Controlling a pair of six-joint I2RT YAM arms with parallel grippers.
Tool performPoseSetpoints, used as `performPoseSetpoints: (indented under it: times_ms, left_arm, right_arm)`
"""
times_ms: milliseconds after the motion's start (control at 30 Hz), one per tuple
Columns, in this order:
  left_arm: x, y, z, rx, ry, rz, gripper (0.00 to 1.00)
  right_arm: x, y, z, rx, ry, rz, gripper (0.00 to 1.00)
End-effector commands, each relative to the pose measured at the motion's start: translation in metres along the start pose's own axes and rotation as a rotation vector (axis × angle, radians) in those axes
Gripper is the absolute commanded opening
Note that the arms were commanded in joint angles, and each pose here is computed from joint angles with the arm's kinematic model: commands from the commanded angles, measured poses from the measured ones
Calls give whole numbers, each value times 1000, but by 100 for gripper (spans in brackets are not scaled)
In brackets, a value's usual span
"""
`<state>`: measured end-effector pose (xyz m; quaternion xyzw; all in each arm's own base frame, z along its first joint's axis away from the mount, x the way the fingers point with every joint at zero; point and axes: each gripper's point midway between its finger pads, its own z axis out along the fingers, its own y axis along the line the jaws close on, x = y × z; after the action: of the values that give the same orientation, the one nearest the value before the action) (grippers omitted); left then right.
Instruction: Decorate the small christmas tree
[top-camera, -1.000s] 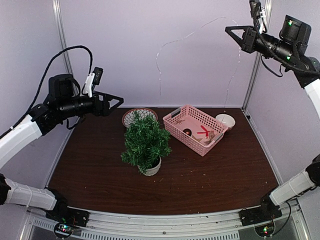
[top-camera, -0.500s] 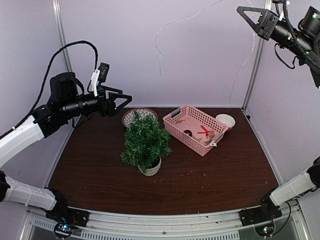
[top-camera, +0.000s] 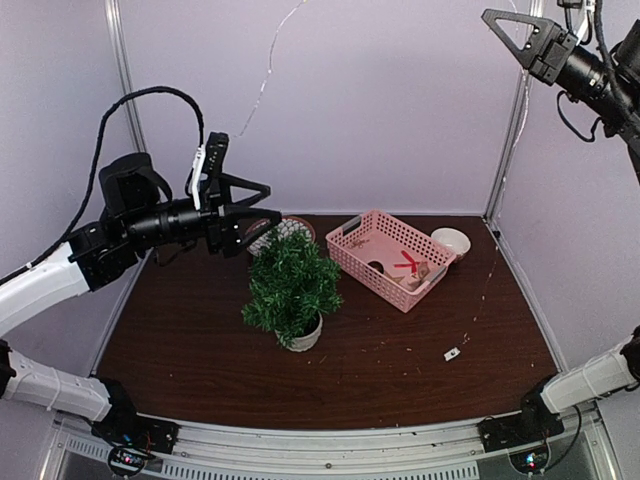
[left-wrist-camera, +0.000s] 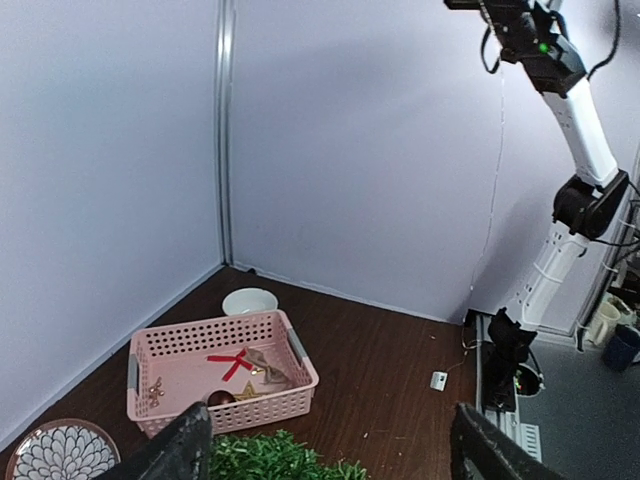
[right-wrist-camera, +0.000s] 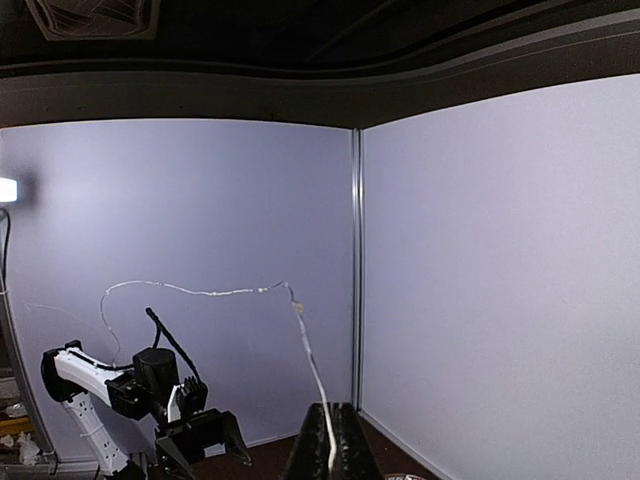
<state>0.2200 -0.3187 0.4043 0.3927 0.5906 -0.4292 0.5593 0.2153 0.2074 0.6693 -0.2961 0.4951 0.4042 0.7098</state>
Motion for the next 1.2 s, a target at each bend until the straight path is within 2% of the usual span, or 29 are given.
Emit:
performPoseSetpoints:
  times_ms: [0,200,367,467,633,867,1033,1133,1167]
  left_arm:
    - [-1,-28,-5,101,-78,101,83]
    - [29,-18,-15,23,-41,58,84]
    - [51,-16,-23,-7,-2,38,85]
    - [58,-22,-23,30,10,37,91]
    - [60,-19,-20,19,-10,56,93]
    - [54,-19,-5,24,-27,69,88]
    - [48,-18,8,26,-40,70,79]
    - [44,-22,12,44,-68,68,64]
    - [42,-24,12,56,-78,67,55]
  right_arm:
    - [17,10,-6,-42,15,35,0]
    - [76,10,-10,-70,112,100,0]
    - [109,19,-19,-124,171,127,0]
    - [124,19,-20,-134,199,142,0]
    - [134,18,-18,-145,218,156,0]
    - [125,29,-18,-208,190,155,0]
    - [119,40,-20,-265,170,159,0]
    - [118,41,-21,-268,169,157,0]
    - [118,41,-21,-266,168,155,0]
